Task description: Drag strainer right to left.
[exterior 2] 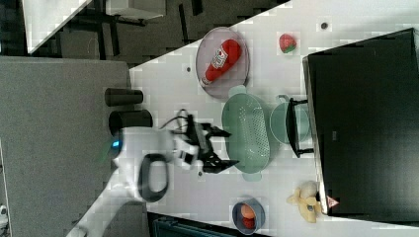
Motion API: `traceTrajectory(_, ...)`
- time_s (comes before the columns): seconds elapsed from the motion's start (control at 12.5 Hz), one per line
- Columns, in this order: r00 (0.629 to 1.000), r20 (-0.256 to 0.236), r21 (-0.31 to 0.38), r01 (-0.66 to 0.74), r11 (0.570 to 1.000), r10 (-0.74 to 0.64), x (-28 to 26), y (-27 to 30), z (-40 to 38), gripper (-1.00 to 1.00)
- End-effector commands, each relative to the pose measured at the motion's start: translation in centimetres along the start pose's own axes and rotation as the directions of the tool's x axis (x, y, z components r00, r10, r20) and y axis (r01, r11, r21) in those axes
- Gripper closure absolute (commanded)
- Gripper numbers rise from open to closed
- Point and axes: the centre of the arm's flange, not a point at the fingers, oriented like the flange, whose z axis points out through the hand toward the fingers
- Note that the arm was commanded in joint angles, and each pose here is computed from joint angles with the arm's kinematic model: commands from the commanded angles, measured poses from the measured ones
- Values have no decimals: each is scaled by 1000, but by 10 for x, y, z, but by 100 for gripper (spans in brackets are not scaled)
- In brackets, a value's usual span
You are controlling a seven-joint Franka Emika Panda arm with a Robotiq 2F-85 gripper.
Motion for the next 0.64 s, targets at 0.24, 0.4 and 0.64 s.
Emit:
traceTrajectory(0.24,975,2,134,-223,966,224,4,-21,21,-100)
traceTrajectory(0.4,974,7,117,-225,967,226,-1,-24,48,-100)
traceTrajectory(0.64,976,14,107,-219,970,219,-16,-31,75,-100)
